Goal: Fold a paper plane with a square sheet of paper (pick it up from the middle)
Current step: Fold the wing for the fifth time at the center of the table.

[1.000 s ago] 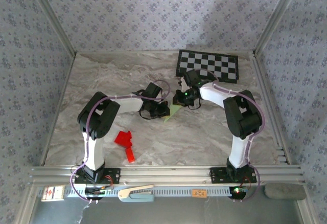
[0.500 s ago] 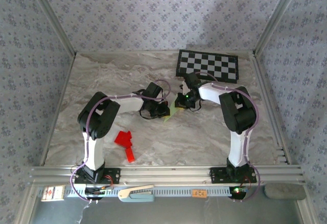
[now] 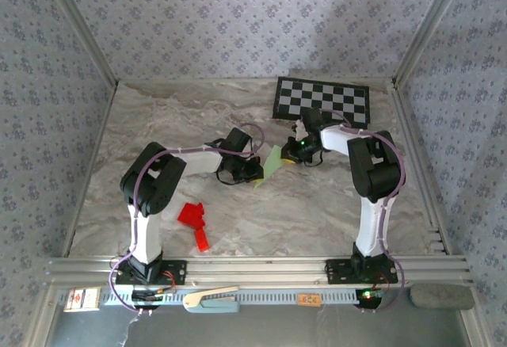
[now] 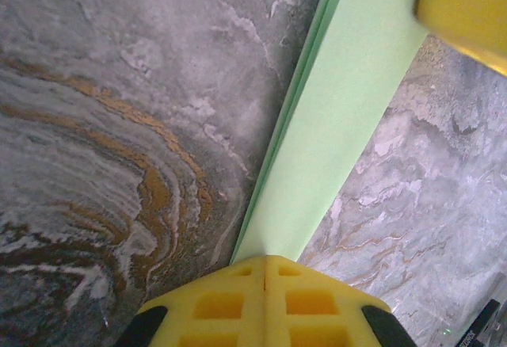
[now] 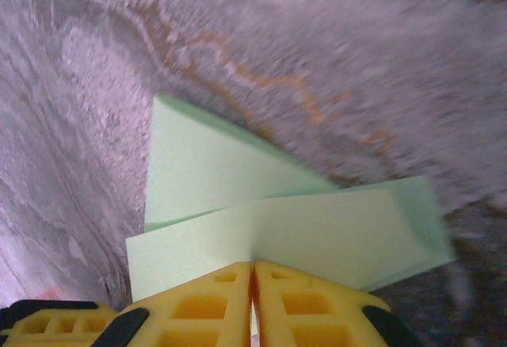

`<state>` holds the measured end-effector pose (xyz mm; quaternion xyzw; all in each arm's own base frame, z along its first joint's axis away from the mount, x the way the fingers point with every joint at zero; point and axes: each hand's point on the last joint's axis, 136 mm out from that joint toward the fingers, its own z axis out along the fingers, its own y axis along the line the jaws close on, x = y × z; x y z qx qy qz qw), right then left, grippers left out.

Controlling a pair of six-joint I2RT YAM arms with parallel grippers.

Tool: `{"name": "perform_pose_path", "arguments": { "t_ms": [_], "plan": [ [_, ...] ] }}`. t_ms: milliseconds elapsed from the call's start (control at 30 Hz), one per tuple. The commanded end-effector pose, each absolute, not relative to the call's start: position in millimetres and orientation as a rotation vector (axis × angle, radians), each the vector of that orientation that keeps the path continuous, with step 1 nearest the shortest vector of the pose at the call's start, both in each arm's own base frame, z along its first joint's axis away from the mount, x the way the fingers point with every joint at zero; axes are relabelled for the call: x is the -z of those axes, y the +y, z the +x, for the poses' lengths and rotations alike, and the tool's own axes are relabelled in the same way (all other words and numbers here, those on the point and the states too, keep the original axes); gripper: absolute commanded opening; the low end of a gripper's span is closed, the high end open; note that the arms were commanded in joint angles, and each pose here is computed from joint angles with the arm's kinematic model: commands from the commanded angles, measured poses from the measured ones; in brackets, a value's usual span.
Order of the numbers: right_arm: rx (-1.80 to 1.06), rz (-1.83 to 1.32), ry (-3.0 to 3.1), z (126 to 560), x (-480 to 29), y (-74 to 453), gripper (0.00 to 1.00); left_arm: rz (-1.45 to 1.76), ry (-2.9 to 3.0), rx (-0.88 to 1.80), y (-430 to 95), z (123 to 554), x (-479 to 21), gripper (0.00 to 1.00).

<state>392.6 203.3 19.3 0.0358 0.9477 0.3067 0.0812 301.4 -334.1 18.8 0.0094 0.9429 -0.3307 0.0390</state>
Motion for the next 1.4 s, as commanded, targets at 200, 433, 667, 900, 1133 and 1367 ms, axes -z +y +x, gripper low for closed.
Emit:
{"name": "perform_pose_path", "arguments": {
  "t_ms": [200, 433, 667, 900, 1133, 1367],
  "plan": [
    [-0.697, 0.389, 2.810, 427.4, 2.6, 137.7, 0.13, -0.066, 3.124, 0.740, -290.6, 260.4, 32.4, 0.00],
    [-0.659, 0.476, 2.796, 440.0, 3.9, 113.9, 0.13, -0.056, 3.114, 0.752, -292.5, 261.8, 29.8, 0.00],
    [-0.678, 0.380, 2.711, 439.1, -43.4, 121.9, 0.13, -0.020, 3.070, 0.830, -305.6, 270.5, 12.5, 0.00],
    [-0.605, 0.321, 2.691, 397.7, -72.9, 133.9, 0.19, 0.042, 2.872, 1.008, -331.2, 301.6, -61.3, 0.09],
    [-0.452, 0.309, 2.708, 360.1, -89.7, 145.4, 0.48, -0.014, 2.705, 1.058, -312.2, 325.5, -118.3, 0.30],
    [-0.294, 0.330, 2.734, 338.5, -97.1, 177.6, 0.62, -0.110, 2.648, 0.860, -250.4, 346.7, -118.2, 0.46]
  ]
}}
